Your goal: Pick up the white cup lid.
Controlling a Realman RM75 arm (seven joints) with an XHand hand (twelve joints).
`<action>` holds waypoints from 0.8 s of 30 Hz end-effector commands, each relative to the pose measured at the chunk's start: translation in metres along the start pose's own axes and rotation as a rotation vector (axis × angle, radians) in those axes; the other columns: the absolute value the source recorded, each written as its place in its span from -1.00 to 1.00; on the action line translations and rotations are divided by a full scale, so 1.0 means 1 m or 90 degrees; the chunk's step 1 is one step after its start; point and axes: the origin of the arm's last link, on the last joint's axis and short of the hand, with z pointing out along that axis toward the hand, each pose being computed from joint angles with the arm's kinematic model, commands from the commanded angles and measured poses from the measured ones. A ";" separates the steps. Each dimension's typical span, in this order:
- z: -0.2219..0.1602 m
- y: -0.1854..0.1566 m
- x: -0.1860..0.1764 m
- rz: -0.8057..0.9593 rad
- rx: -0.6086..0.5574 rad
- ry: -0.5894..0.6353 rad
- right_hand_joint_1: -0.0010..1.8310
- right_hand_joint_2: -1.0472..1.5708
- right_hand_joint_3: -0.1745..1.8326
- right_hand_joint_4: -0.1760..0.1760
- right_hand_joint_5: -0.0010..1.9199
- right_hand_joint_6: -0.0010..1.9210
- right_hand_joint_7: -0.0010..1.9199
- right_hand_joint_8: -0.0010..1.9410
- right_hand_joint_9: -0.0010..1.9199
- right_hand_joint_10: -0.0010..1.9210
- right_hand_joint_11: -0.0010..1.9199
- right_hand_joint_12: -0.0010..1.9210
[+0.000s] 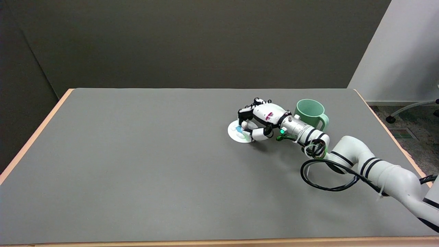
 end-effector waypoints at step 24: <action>0.000 0.003 0.011 -0.004 0.002 0.020 0.16 0.80 -0.72 -0.03 -0.51 0.80 -0.32 0.57 -0.46 -0.08 -0.92 0.39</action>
